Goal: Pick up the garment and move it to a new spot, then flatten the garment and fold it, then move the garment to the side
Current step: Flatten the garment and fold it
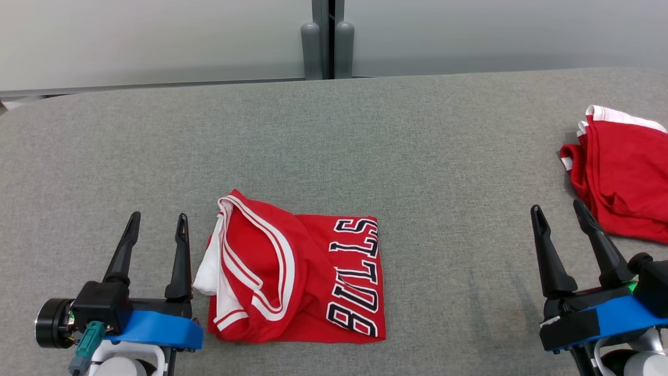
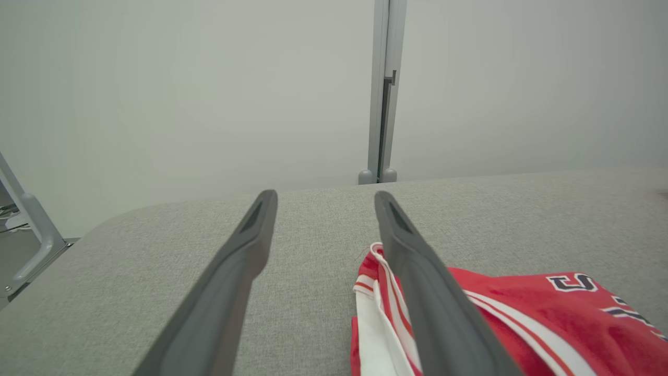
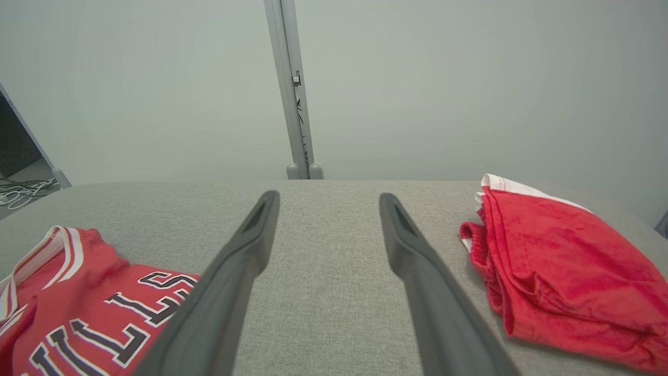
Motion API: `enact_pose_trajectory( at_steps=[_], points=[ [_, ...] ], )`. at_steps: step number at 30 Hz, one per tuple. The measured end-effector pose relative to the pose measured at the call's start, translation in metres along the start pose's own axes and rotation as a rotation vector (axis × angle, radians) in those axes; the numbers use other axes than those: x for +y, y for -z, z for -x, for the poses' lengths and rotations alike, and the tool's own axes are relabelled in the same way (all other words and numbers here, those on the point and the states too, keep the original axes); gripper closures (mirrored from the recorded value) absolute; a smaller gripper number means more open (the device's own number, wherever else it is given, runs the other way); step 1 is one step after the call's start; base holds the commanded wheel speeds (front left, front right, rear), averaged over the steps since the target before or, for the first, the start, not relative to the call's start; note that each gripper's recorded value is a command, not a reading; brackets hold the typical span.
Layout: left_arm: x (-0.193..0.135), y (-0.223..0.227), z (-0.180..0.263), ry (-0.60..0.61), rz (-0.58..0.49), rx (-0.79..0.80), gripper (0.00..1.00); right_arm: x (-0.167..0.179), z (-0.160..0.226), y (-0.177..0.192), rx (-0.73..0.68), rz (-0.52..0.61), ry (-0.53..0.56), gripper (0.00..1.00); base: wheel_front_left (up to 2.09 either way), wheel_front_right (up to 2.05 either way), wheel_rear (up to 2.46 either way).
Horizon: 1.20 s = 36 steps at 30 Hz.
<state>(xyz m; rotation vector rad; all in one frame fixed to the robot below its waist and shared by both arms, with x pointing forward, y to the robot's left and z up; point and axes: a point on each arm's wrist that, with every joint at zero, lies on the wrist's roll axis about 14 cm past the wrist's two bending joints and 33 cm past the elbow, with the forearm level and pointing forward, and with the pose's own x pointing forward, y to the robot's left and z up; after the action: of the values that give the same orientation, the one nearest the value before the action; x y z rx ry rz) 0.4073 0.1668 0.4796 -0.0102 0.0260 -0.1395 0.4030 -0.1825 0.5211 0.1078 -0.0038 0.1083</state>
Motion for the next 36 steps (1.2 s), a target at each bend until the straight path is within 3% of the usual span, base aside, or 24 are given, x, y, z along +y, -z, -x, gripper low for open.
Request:
enact_pose_trajectory(
  at_steps=[2, 3, 4, 8, 13, 19, 25, 36],
  points=[
    [0.0, 0.0, 0.0, 0.001, 0.001, 0.001, 0.0, 0.001, 0.0, 0.002, 0.009, -0.001, -0.003, 0.0, 0.0, 0.0, 0.0],
    [0.0, 0.001, -0.001, 0.002, 0.001, 0.003, 0.0, 0.003, -0.001, 0.005, 0.022, -0.002, -0.01, 0.55, 0.0, 0.0, 0.0],
    [0.0, 0.002, -0.001, 0.003, 0.001, 0.005, 0.0, 0.007, -0.001, 0.008, 0.032, -0.006, -0.021, 1.0, 0.0, 0.0, 0.0],
    [-0.002, 0.002, -0.006, 0.008, 0.003, 0.003, 0.0, 0.039, -0.009, 0.029, 0.103, -0.018, -0.127, 1.0, 0.0, 0.0, 0.0],
    [0.004, 0.004, -0.011, -0.007, 0.003, 0.004, 0.0, 0.134, -0.017, 0.065, 0.211, -0.088, -0.414, 1.0, 0.0, 0.0, 0.0],
    [0.009, 0.01, -0.009, -0.032, 0.011, 0.013, 0.0, 0.198, -0.011, 0.089, 0.286, -0.125, -0.618, 1.0, 0.0, 0.0, 0.0],
    [0.013, 0.015, -0.01, -0.045, 0.016, 0.025, 0.0, 0.218, -0.014, 0.106, 0.331, -0.11, -0.703, 1.0, 0.0, 0.0, 0.0],
    [0.013, 0.018, -0.013, -0.047, 0.026, 0.027, 0.0, 0.213, -0.006, 0.154, 0.501, -0.06, -0.721, 1.0, 0.0, 0.0, 0.0]
  ],
)
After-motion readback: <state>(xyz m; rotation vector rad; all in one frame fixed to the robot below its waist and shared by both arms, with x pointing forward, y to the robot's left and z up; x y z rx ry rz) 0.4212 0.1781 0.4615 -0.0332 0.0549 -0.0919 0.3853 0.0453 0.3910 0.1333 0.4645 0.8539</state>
